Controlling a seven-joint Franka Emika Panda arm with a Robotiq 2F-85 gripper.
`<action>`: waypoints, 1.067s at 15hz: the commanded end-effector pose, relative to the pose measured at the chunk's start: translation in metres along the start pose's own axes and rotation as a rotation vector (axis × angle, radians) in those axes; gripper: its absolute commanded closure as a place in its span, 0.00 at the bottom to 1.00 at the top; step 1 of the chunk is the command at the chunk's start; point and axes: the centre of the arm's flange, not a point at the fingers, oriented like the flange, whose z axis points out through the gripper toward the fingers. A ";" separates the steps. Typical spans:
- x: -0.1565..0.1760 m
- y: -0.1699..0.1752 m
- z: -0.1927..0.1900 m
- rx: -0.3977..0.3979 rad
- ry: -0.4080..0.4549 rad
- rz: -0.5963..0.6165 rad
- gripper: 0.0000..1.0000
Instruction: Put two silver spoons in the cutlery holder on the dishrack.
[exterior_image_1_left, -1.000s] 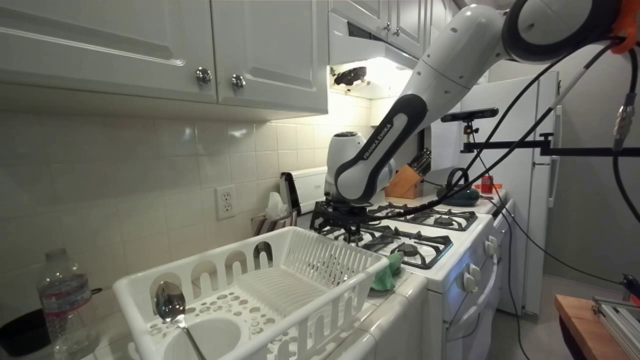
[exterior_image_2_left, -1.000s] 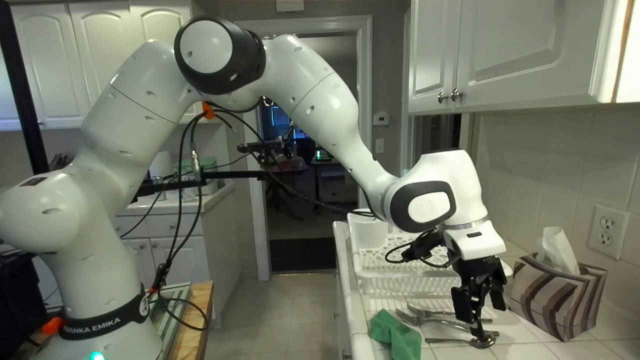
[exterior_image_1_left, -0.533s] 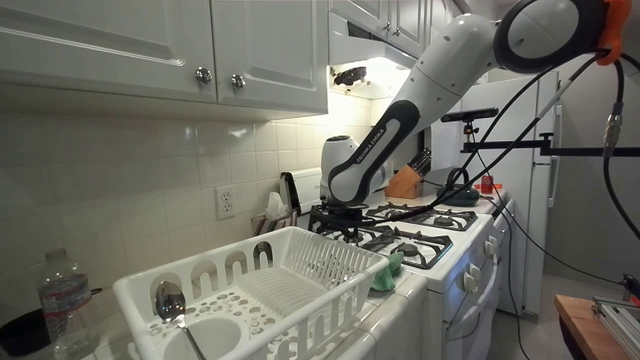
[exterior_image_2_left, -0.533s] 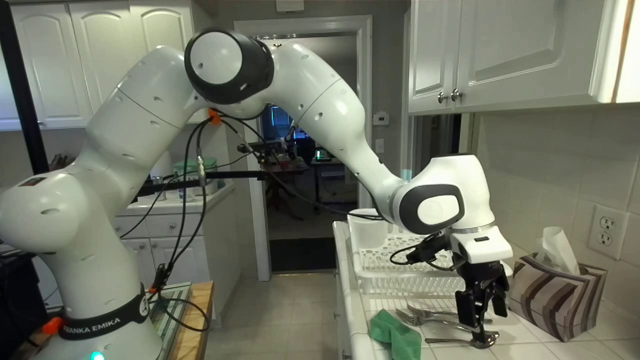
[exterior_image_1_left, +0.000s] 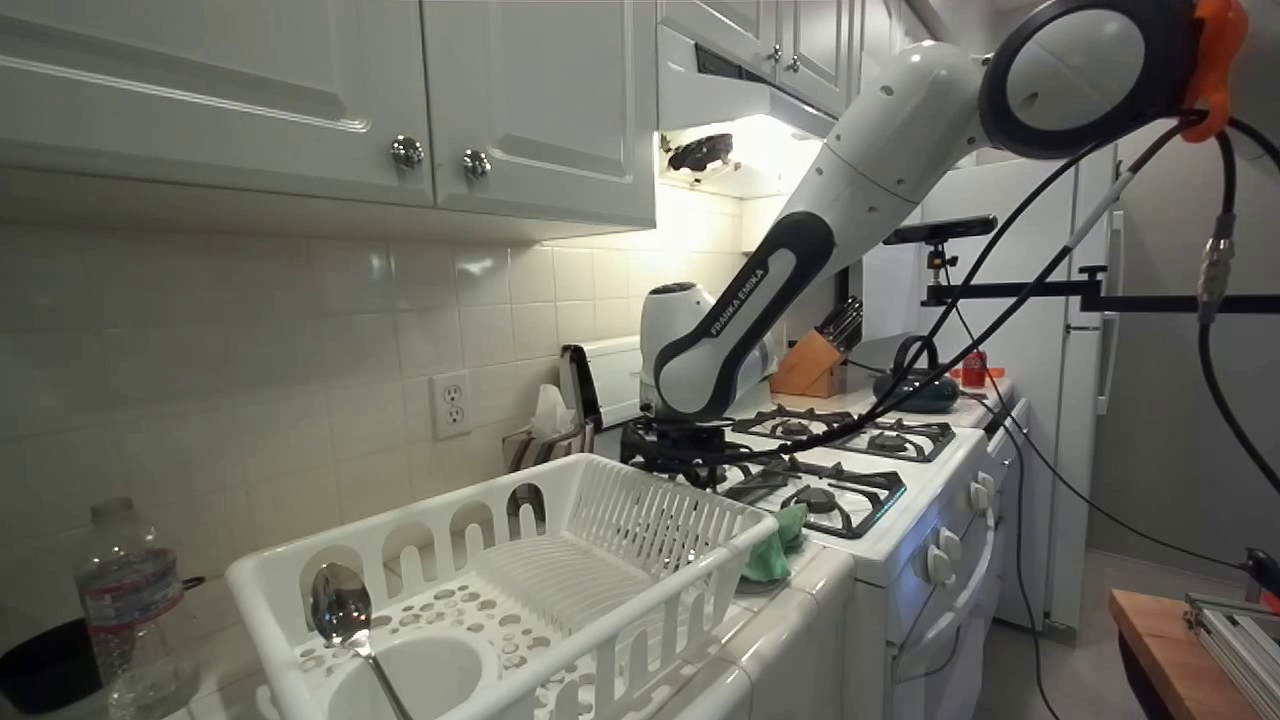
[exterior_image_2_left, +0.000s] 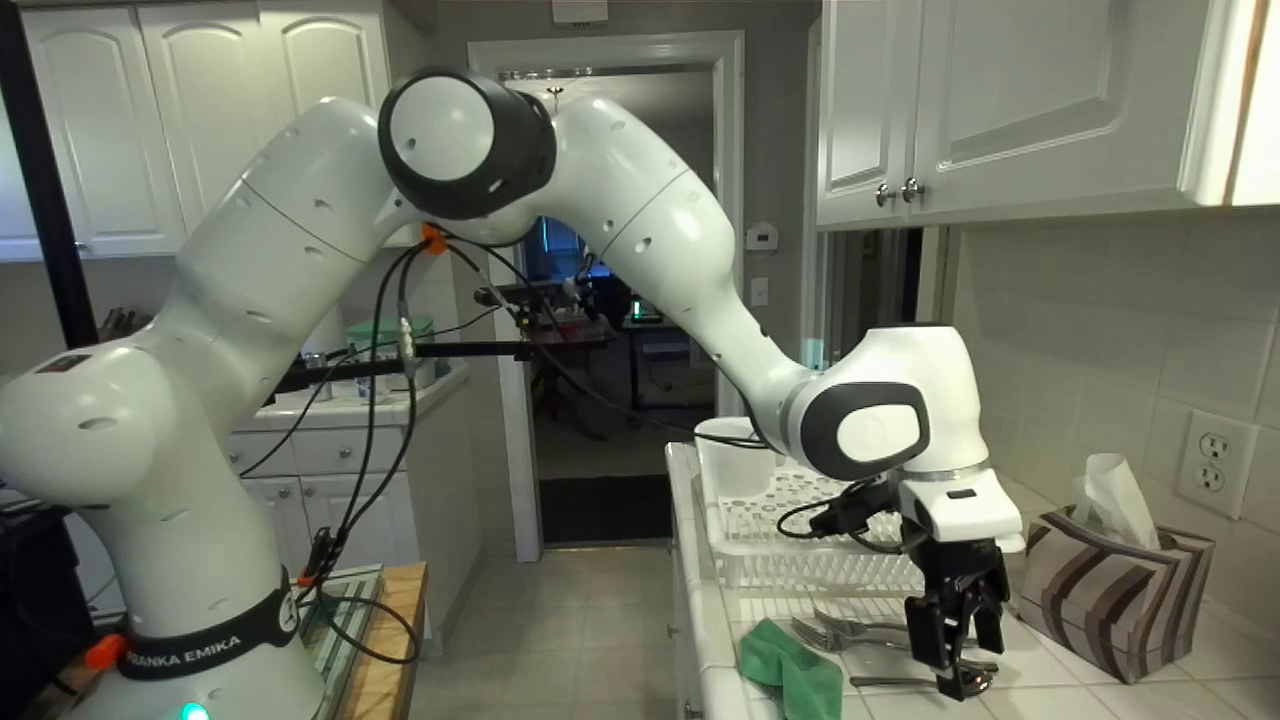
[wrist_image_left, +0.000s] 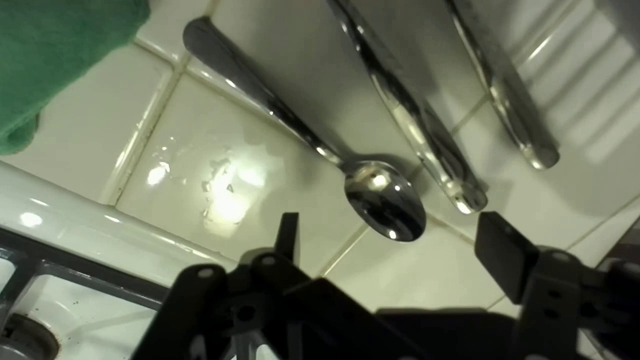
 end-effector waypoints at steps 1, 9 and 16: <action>0.008 -0.005 0.005 -0.003 -0.016 0.013 0.41; 0.006 -0.008 0.011 -0.009 -0.020 0.003 0.34; 0.006 -0.012 0.010 -0.010 -0.017 -0.002 0.83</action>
